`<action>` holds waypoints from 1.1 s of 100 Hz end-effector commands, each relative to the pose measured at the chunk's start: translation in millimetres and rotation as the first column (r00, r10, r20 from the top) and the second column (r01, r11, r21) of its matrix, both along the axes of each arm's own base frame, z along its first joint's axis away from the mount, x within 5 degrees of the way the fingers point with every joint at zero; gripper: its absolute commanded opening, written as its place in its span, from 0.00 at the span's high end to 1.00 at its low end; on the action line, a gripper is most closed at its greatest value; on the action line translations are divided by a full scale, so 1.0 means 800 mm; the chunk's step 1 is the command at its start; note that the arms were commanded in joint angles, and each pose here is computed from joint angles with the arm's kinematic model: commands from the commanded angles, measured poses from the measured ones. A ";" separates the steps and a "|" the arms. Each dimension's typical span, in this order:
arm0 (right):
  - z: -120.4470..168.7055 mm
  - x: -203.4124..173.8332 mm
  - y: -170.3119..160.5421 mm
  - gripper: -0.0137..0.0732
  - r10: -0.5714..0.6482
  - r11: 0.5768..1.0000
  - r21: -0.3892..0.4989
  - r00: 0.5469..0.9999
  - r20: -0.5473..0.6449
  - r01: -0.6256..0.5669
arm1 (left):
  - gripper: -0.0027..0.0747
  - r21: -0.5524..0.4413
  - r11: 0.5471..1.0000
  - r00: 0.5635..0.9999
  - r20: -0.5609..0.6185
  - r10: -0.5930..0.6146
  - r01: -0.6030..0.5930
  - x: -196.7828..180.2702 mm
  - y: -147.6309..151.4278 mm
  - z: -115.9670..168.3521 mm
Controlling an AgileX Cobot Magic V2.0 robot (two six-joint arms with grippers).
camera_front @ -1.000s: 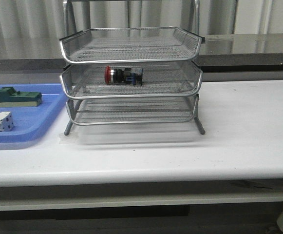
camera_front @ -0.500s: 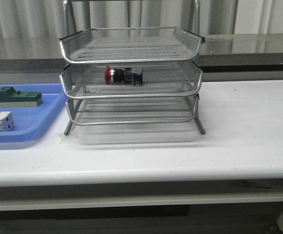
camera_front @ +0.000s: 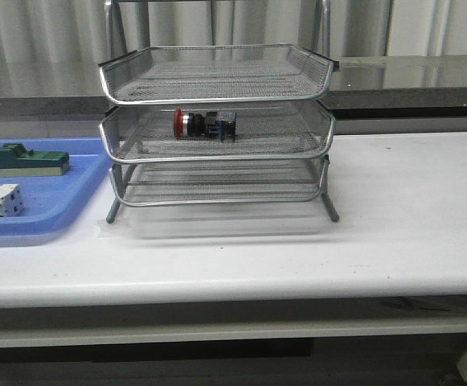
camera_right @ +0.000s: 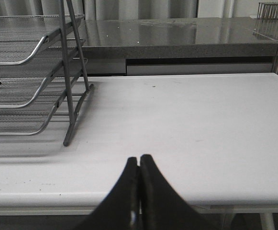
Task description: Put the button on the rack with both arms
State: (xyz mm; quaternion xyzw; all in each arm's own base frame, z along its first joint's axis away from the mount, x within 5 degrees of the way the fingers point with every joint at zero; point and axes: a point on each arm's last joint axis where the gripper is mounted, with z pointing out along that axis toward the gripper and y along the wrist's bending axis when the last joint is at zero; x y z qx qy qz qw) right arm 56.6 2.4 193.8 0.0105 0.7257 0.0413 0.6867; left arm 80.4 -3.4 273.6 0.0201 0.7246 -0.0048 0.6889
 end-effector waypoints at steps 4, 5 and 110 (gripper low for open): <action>0.010 -0.001 0.000 0.91 -0.001 1.000 0.004 0.995 0.103 0.001 | 0.99 -0.027 0.999 0.995 0.093 0.035 -0.033 0.000 0.004 0.020; 0.010 -0.001 0.000 0.91 -0.001 1.000 0.004 0.995 0.103 0.001 | 0.99 -0.027 0.999 0.995 0.093 0.035 -0.033 0.000 0.004 0.020; 0.010 -0.001 0.000 0.91 -0.001 1.000 0.004 0.995 0.102 0.001 | 0.99 -0.034 0.998 0.994 0.101 0.052 -0.049 0.000 0.006 0.014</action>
